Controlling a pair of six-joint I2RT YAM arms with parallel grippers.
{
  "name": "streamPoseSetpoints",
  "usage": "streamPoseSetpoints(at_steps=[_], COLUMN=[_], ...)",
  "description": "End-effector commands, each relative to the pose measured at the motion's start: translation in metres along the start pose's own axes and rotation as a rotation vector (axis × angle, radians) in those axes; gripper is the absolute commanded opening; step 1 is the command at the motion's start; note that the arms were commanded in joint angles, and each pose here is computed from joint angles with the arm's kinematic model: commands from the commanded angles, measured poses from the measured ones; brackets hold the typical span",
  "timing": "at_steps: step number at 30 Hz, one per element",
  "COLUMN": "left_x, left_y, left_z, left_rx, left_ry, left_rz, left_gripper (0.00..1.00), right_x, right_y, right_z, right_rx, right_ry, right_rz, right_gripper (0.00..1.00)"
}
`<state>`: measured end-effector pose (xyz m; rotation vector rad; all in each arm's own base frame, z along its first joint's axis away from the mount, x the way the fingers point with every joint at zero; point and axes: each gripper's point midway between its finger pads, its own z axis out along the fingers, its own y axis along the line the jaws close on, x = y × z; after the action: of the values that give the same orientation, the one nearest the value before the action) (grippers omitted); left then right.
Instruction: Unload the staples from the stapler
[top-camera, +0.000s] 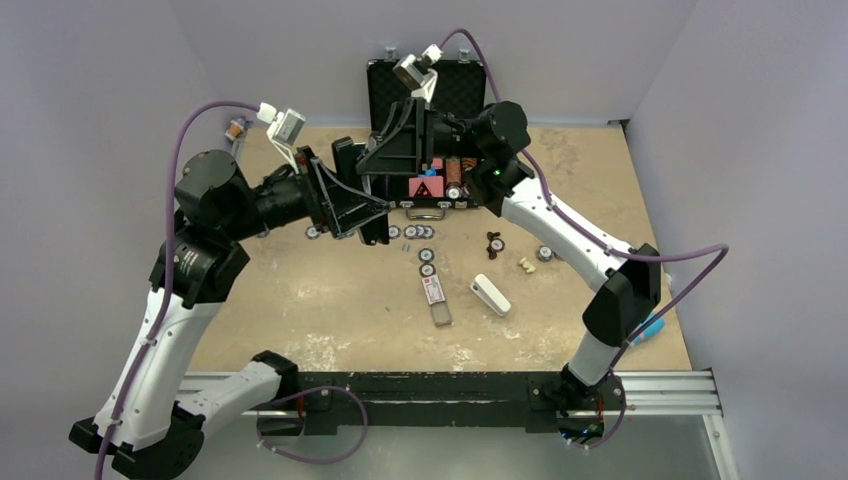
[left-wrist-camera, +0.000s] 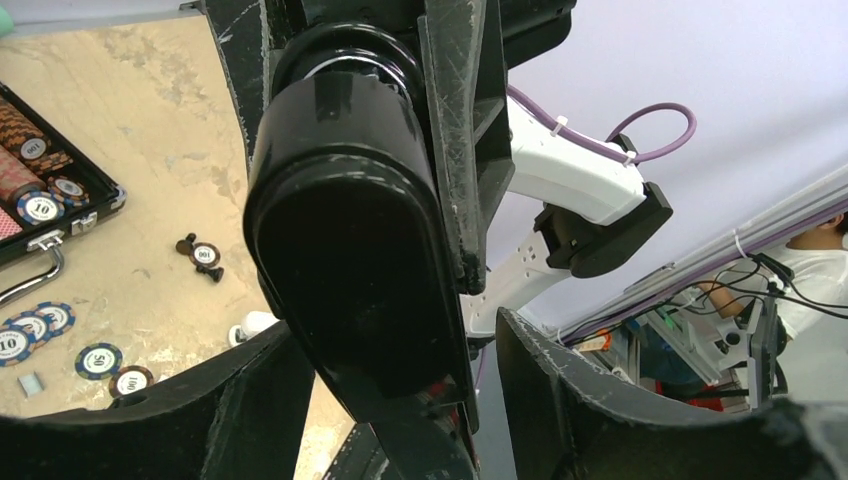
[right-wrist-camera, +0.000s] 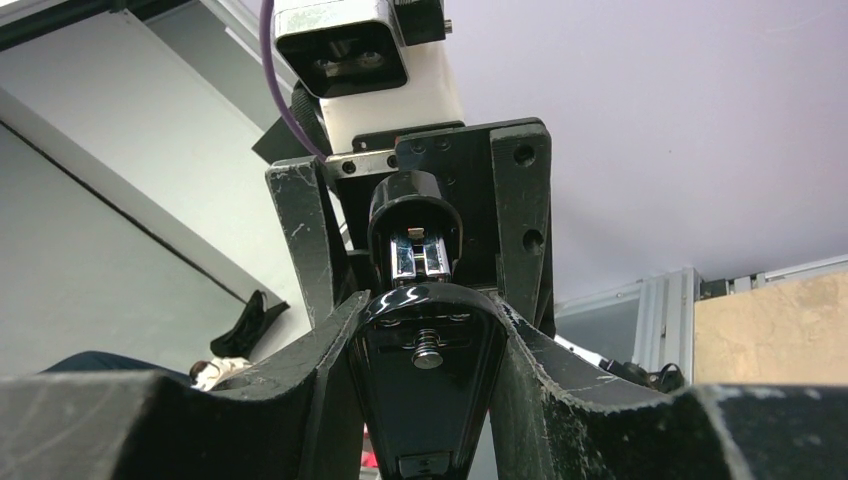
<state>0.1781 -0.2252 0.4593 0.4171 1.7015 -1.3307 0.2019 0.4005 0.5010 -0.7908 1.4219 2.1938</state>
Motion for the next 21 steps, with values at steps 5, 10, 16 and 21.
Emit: streamPoseSetpoints(at_steps=[5,10,16,21], left_x=[-0.013,-0.014,-0.016,-0.017], left_y=[-0.009,-0.005,0.0,0.006], left_z=[-0.001,0.0,0.007,0.009], left_rx=[0.006,-0.014,-0.021,-0.052], left_ry=[-0.039,-0.042,-0.037,-0.033], left_rz=[0.043,0.036,0.008,-0.003], left_gripper=[0.63,0.56,0.39,0.0], right_x=[-0.016,-0.017,-0.022,-0.022], right_y=[0.022,0.02,0.024,0.021], right_z=[0.009,0.009,0.011,0.012], right_rx=[-0.027,-0.011,-0.014,-0.002], right_ry=[-0.057,-0.062,-0.072,-0.064], right_rz=[-0.075,-0.077,-0.093,-0.113], right_gripper=[0.0,0.0,0.0,0.0])
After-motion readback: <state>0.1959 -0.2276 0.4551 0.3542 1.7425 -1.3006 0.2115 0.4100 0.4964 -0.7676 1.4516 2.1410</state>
